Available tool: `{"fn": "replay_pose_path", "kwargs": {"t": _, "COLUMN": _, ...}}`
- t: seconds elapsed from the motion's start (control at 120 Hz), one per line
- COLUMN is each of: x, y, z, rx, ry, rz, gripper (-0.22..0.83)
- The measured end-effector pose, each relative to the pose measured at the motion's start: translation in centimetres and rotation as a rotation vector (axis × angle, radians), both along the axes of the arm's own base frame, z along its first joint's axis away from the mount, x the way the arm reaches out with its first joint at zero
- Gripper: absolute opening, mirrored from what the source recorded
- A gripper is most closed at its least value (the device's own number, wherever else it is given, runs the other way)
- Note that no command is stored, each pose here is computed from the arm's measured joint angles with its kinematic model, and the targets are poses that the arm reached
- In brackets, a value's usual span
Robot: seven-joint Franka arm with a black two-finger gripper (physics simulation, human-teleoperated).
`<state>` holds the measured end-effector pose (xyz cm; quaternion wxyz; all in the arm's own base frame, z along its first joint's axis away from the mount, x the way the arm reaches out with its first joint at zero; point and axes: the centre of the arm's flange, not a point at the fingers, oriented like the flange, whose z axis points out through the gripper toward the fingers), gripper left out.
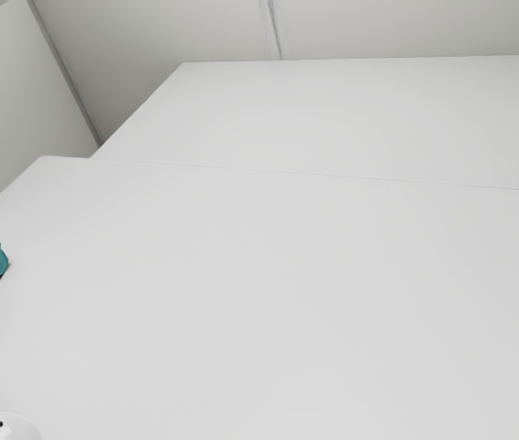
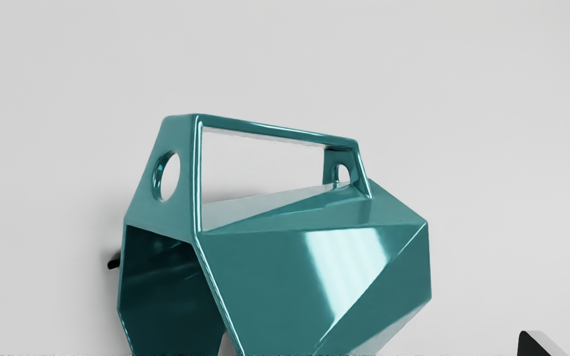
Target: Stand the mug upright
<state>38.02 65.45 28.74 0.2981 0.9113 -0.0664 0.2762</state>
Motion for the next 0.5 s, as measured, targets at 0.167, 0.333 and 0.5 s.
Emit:
{"fn": "replay_pose_path", "kwargs": {"t": 0.167, "x": -0.58, "y": 0.26, "z": -0.14, "rx": -0.001, "ry": -0.006, "rz": -0.001, "gripper": 0.61}}
{"fn": "replay_pose_path", "kwargs": {"t": 0.333, "x": -0.77, "y": 0.39, "z": -0.13, "rx": 0.005, "ry": -0.012, "rz": -0.004, "gripper": 0.61}}
{"fn": "replay_pose_path", "kwargs": {"t": 0.5, "x": -0.25, "y": 0.35, "z": -0.40, "rx": 0.018, "ry": -0.020, "rz": -0.008, "gripper": 0.61}}
